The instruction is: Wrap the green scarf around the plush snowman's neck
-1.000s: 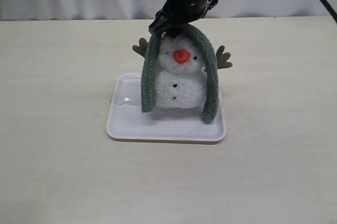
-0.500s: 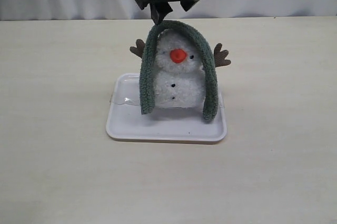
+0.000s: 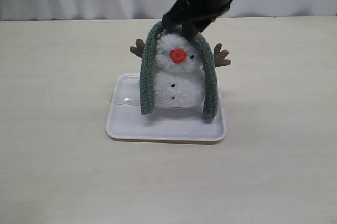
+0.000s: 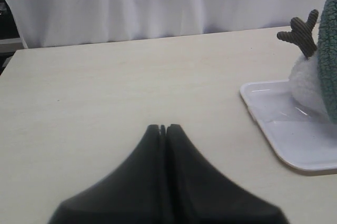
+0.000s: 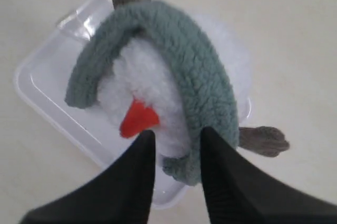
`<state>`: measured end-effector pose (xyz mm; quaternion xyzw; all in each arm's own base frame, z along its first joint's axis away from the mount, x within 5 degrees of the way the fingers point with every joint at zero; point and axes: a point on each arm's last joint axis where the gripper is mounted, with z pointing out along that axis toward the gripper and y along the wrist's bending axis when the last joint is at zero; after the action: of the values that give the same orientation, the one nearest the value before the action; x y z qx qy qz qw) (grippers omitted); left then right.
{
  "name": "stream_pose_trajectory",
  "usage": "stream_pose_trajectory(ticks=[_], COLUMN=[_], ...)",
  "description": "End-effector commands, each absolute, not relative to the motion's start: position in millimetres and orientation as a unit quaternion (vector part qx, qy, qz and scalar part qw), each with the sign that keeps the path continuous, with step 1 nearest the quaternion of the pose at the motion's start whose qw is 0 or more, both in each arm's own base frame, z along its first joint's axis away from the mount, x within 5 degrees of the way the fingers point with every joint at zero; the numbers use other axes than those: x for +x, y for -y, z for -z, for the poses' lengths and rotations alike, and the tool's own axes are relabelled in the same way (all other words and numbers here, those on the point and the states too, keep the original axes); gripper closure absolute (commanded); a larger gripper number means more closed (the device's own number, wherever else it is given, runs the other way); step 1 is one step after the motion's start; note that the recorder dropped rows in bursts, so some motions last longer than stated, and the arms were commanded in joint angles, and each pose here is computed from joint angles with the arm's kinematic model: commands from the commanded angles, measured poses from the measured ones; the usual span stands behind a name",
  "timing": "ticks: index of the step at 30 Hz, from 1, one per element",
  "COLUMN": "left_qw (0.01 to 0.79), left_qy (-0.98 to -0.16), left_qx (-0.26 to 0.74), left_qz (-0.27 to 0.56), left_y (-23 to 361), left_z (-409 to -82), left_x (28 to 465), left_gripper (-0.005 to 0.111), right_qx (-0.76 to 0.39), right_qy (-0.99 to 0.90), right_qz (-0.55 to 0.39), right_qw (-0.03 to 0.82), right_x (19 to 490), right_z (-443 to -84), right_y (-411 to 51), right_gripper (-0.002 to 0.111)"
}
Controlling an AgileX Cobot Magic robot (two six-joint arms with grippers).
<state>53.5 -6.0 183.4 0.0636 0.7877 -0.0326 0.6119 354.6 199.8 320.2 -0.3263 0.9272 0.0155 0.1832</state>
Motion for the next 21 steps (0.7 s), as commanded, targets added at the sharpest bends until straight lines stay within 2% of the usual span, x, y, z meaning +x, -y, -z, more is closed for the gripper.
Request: stream_pose_trajectory(ticks=[1, 4, 7, 10, 13, 21], left_qw=[0.617, 0.617, 0.617, 0.617, 0.617, 0.617], left_qy=[-0.783, -0.783, -0.783, -0.783, -0.783, -0.784], left_qx=[0.066, 0.066, 0.066, 0.066, 0.066, 0.065], left_qz=[0.036, 0.036, 0.036, 0.036, 0.036, 0.038], left_y=[6.5, 6.5, 6.5, 6.5, 6.5, 6.7], left_z=[-183.7, -183.7, -183.7, -183.7, -183.7, -183.7], left_x=[53.5, 53.5, 53.5, 53.5, 53.5, 53.5], left_gripper=[0.107, 0.107, 0.107, 0.107, 0.107, 0.107], right_qx=[-0.311, -0.306, -0.308, -0.314, -0.336, -0.349], right_qy=[-0.930, -0.928, -0.925, -0.920, -0.915, -0.911], right_qz=[0.033, 0.058, 0.061, 0.052, 0.027, 0.022], right_qw=[0.191, 0.202, 0.213, 0.228, 0.220, 0.217], right_x=[359.2, 362.9, 365.1, 367.5, 365.8, 365.8], right_z=[-301.3, -298.9, -299.0, -299.5, -296.5, -294.5], right_y=[-188.6, -185.2, -185.6, -188.6, -193.8, -195.6], right_gripper=[0.062, 0.063, 0.071, 0.089, 0.100, 0.103])
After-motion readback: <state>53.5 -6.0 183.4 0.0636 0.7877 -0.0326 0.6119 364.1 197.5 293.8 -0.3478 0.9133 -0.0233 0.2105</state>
